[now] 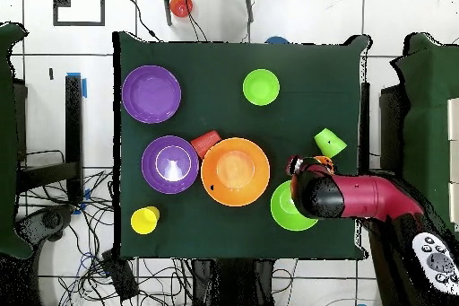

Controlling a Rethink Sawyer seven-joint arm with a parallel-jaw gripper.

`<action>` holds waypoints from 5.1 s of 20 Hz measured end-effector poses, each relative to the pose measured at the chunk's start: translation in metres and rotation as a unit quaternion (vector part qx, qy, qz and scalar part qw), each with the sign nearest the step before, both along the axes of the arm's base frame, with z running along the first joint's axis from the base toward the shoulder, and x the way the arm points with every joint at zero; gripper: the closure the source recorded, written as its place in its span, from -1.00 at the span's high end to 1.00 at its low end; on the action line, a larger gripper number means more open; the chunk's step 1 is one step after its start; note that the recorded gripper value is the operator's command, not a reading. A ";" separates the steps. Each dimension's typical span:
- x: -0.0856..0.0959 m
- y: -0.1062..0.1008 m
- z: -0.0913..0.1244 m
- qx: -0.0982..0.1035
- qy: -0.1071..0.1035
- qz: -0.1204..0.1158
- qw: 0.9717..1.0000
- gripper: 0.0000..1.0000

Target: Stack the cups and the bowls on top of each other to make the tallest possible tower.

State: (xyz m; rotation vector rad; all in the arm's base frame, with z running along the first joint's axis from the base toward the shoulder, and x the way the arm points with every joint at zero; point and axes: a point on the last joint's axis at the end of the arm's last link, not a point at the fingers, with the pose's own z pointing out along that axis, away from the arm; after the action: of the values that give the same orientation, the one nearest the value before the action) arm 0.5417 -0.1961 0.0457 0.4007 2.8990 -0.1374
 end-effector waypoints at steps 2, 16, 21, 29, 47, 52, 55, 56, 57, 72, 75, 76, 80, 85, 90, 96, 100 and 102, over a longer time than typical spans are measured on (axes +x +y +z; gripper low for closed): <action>0.001 0.001 0.002 0.000 -0.001 0.000 1.000 1.00; 0.007 0.005 0.016 0.014 -0.004 -0.011 1.000 1.00; 0.004 0.006 0.010 0.019 0.001 -0.013 1.000 1.00; -0.004 0.015 -0.013 0.037 0.018 -0.013 0.999 1.00; -0.010 0.019 -0.025 0.048 0.028 -0.015 0.998 1.00; -0.008 0.015 -0.018 0.041 0.024 -0.016 0.999 1.00; -0.006 0.009 -0.008 0.035 0.027 -0.018 0.999 1.00; -0.005 0.008 -0.006 0.033 0.027 -0.018 0.999 1.00; -0.006 0.005 -0.003 0.031 0.028 -0.020 0.999 1.00; -0.015 -0.024 -0.004 0.031 0.034 -0.047 0.998 1.00; -0.017 -0.021 -0.016 0.039 0.041 -0.048 0.997 1.00; -0.017 -0.020 -0.019 0.041 0.042 -0.048 0.997 1.00; -0.020 -0.015 -0.032 0.051 0.051 -0.049 0.996 1.00; -0.026 -0.008 -0.046 0.063 0.061 -0.049 0.995 1.00; -0.029 -0.004 -0.054 0.070 0.067 -0.049 0.994 1.00; -0.030 -0.002 -0.060 0.074 0.070 -0.050 0.994 1.00; -0.030 -0.002 -0.063 0.075 0.070 -0.050 0.993 1.00; -0.030 -0.002 -0.064 0.073 0.070 -0.046 0.994 1.00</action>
State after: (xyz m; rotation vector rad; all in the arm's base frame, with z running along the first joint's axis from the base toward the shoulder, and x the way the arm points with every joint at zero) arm 0.5115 -0.1981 -0.0186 0.5720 3.0392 0.0335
